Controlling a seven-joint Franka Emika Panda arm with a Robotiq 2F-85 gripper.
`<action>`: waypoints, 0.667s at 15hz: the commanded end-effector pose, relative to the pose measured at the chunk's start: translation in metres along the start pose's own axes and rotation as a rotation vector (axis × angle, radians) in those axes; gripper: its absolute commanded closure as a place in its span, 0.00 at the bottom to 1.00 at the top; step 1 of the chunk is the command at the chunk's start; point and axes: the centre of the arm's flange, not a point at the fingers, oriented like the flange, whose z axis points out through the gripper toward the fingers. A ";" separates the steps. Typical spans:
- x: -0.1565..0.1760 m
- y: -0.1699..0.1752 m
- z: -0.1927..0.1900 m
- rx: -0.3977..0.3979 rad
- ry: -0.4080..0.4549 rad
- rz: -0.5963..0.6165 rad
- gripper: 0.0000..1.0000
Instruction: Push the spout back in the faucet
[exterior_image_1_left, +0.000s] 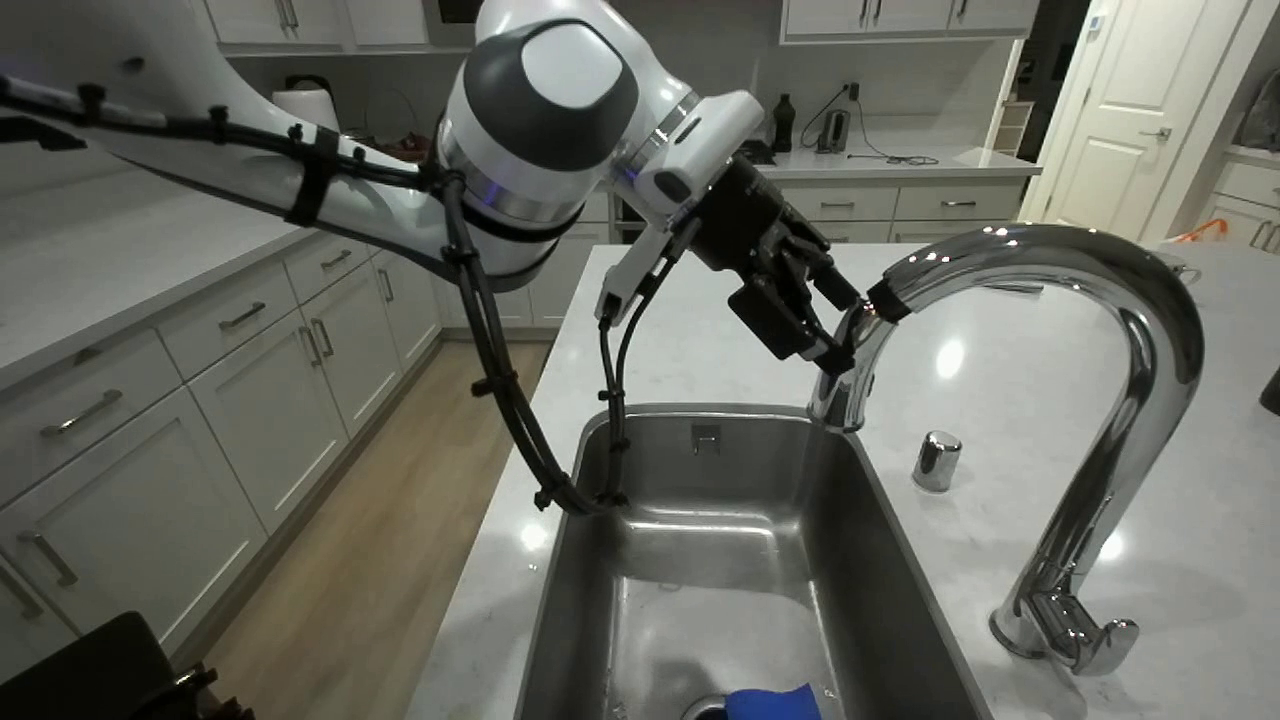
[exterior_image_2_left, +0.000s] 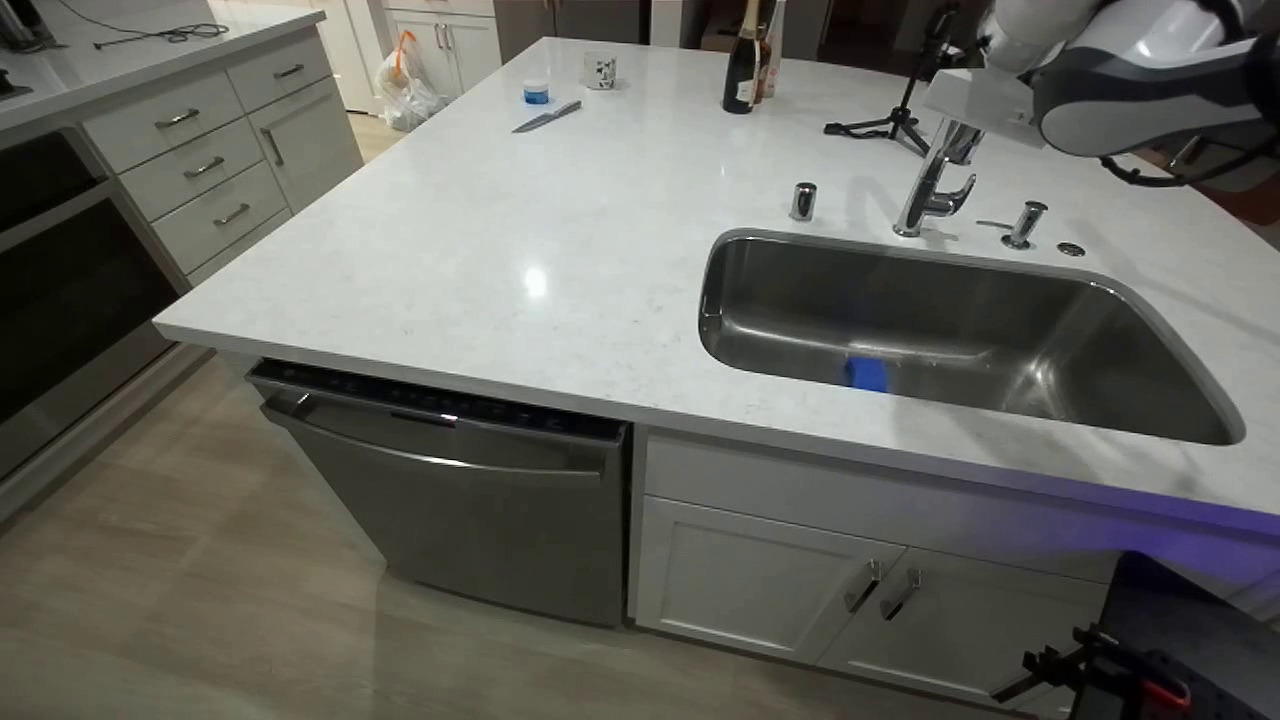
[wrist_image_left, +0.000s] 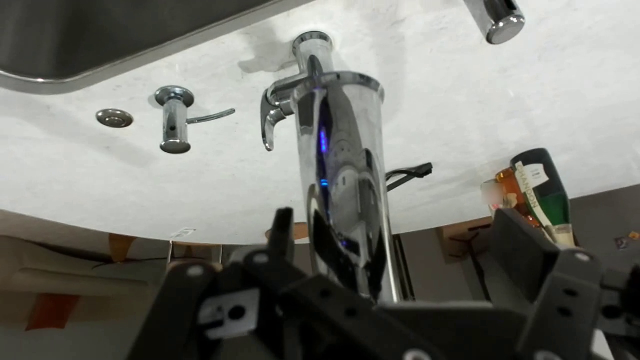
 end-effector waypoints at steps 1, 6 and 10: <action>-0.036 -0.016 0.008 -0.104 0.030 -0.139 0.00; -0.089 -0.028 0.031 -0.307 0.079 -0.329 0.00; -0.122 -0.027 0.048 -0.389 0.110 -0.443 0.00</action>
